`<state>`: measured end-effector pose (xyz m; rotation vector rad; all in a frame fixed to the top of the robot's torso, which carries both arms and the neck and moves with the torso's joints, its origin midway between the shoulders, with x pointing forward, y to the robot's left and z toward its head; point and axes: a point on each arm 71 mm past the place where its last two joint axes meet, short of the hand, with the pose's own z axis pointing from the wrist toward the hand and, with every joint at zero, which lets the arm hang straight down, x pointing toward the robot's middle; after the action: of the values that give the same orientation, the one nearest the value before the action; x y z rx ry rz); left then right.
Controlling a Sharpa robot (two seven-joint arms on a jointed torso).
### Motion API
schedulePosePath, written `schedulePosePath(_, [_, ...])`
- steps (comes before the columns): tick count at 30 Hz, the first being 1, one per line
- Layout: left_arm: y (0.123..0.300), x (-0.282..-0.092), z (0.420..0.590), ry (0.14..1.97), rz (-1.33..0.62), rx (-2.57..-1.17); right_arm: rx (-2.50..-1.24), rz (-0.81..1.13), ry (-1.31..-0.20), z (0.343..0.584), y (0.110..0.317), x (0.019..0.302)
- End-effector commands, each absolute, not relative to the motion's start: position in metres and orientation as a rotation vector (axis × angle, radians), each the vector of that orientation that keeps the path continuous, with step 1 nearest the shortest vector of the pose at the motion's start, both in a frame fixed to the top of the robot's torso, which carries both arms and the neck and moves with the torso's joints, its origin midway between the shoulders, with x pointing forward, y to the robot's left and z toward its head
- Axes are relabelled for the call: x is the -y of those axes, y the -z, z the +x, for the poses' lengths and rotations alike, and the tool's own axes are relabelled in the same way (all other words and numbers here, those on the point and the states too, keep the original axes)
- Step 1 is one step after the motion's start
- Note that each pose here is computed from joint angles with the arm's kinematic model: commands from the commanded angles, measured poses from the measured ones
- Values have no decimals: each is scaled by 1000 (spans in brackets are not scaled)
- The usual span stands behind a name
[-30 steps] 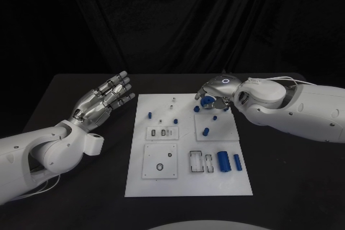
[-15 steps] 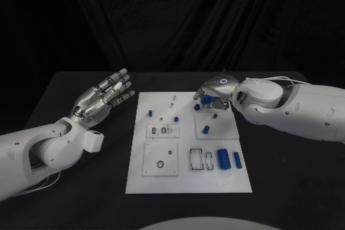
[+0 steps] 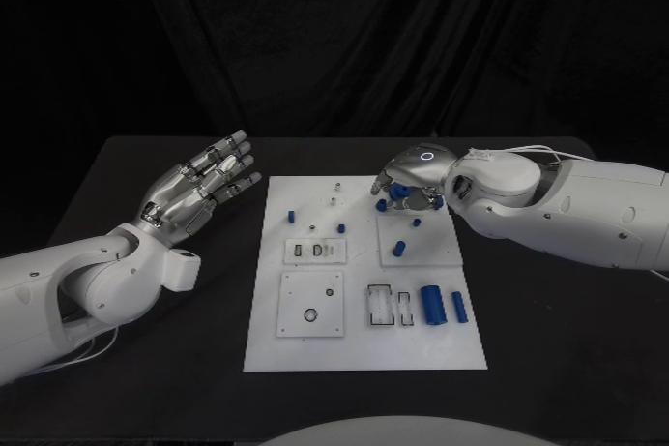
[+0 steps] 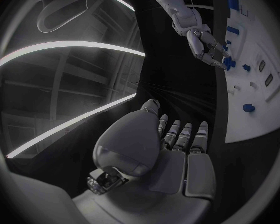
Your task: Assemble the parts on the task board
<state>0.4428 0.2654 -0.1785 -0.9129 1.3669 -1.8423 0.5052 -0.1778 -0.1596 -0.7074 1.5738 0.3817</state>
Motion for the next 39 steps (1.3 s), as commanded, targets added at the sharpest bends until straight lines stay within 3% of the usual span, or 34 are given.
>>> schedulePosePath(1, [171, -266, 442, 1912, -855, -1267, -1558, -726, -397, 505, 161, 176])
schedulePosePath(39, [175, -267, 445, 1922, -863, -1296, -1593, -719, -425, 513, 180, 175])
